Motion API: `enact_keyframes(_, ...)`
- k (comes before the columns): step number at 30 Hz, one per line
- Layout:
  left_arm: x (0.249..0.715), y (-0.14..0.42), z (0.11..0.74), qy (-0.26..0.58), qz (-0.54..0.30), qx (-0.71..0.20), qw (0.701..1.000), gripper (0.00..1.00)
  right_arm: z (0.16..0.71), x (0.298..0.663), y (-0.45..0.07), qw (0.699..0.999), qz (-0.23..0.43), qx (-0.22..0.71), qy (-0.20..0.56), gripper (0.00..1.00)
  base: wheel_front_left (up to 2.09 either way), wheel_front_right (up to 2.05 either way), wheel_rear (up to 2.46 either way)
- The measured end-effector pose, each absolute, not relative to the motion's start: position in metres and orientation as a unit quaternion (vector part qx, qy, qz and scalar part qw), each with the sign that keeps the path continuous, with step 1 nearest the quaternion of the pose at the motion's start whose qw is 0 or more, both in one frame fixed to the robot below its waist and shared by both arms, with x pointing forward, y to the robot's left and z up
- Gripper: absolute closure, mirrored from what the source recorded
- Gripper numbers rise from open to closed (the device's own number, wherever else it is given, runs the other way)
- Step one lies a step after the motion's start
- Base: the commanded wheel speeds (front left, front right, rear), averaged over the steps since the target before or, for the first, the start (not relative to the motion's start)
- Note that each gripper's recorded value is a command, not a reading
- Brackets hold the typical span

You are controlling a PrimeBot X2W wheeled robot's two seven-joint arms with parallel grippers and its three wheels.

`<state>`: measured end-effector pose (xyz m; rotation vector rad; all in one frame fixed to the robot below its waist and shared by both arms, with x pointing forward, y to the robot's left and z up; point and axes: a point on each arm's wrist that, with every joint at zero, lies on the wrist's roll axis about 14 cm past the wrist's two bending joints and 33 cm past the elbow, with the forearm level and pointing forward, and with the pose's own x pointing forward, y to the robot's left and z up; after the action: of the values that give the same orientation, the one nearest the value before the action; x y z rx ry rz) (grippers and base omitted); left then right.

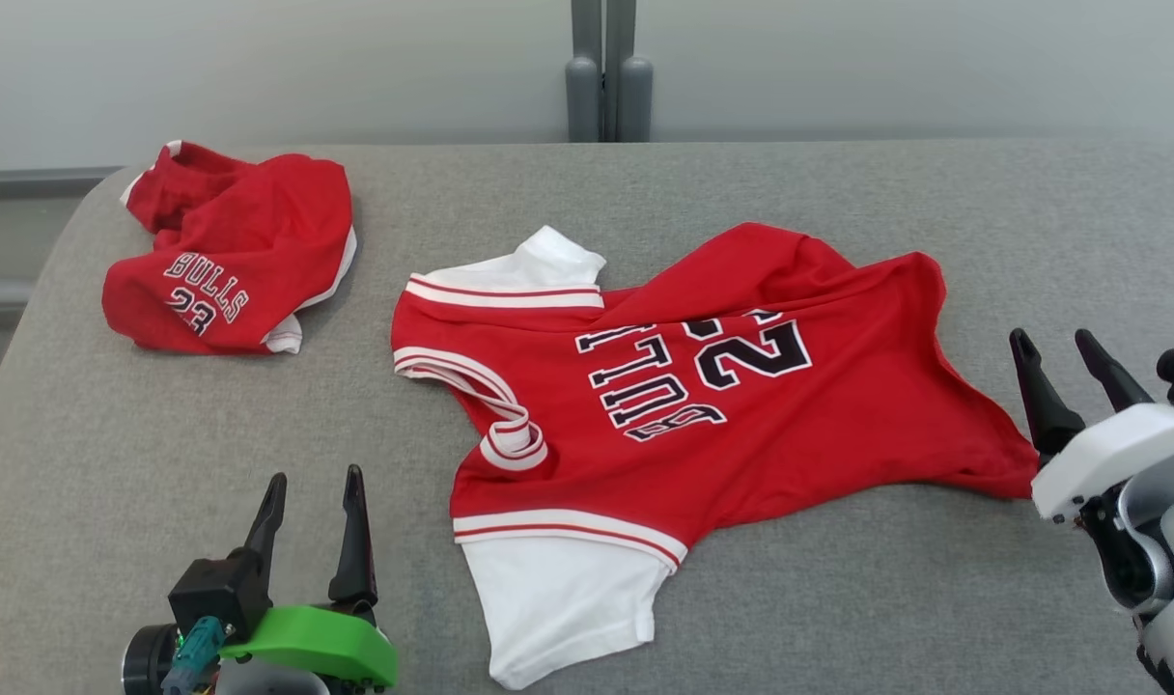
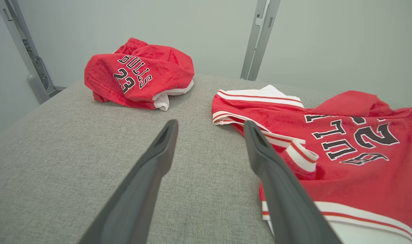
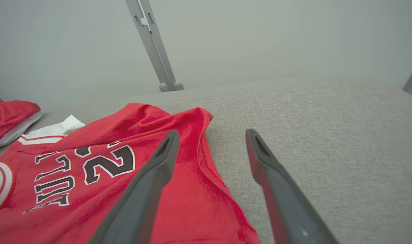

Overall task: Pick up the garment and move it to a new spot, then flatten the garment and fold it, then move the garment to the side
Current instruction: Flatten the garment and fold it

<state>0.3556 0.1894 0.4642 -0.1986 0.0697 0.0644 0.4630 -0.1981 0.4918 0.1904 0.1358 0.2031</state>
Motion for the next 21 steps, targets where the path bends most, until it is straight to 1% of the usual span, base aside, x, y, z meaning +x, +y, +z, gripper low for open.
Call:
enact_keyframes(3,0.357,0.182,0.471,0.026,0.019,-0.101,0.994,0.0,0.495,0.44,-0.21,0.991,0.086,0.095,0.045,0.0,0.0,0.0,0.0)
enact_keyframes(10,0.355,0.166,0.48,0.014,-0.006,-0.104,0.994,0.0,0.478,0.387,-0.232,0.991,0.032,0.121,0.039,0.0,0.0,0.0,0.0)
enact_keyframes(13,0.356,0.163,0.483,0.011,-0.013,-0.102,0.995,0.0,0.475,0.377,-0.236,0.992,0.024,0.118,0.041,0.0,0.0,0.0,0.0)
enact_keyframes(21,0.352,0.164,0.481,0.018,-0.014,-0.099,0.995,0.0,0.47,0.375,-0.227,0.991,0.025,0.119,0.049,0.0,0.0,0.0,0.0)
